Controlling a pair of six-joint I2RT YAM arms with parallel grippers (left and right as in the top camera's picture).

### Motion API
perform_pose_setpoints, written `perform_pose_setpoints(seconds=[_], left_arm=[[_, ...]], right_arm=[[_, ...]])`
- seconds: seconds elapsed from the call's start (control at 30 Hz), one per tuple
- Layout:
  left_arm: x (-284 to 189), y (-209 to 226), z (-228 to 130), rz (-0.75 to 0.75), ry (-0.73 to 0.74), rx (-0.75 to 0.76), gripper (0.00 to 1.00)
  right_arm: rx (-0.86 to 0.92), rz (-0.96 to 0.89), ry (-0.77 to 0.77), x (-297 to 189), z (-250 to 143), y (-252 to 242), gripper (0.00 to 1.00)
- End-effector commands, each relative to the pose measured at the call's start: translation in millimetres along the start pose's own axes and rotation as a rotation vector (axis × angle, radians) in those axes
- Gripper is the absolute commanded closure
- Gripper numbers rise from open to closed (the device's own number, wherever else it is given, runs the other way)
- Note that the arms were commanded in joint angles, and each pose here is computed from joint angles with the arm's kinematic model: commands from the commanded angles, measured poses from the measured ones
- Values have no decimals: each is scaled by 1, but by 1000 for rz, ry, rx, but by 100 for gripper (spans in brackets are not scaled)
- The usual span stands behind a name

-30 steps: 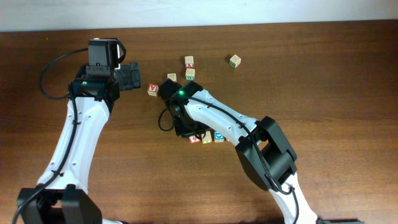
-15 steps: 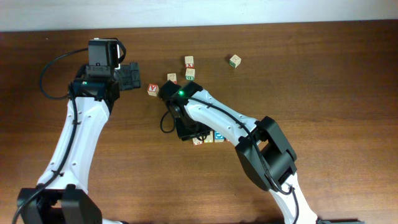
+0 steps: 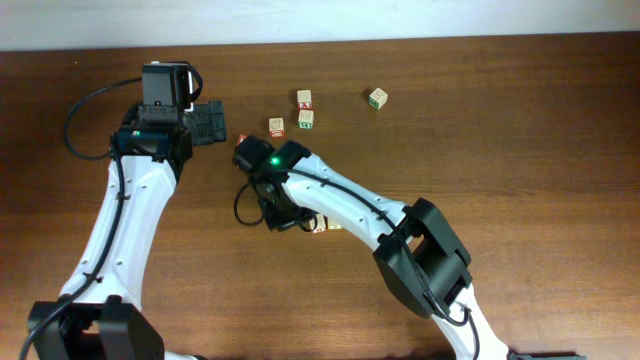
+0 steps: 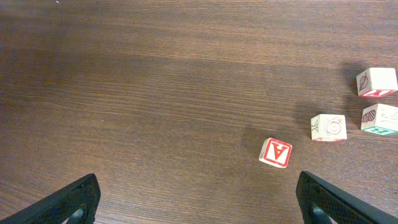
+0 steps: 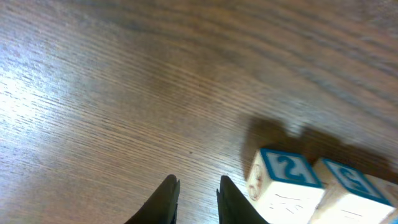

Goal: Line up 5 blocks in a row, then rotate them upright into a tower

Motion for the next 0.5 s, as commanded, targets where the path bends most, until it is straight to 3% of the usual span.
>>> perform_pose_setpoints(seconds=[0.0,0.47], left_arm=[[-2,2,7,11,-19,-16,1],[-2,2,7,11,-20,-16,1]], right_arm=[[-14,2,-3,-3,-7,2,78],[122,-109,-9,8,-9,-24,78]])
Point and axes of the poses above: each gripper's point midway between its finger pads, its own x axis out along the fingers, its own y axis along the line the jaws close on, z = x × y, the point moved 5 cm from there along -x, back along the fingers, and after that the axes turned 9 degrees about -x, right-handed, at the moved point
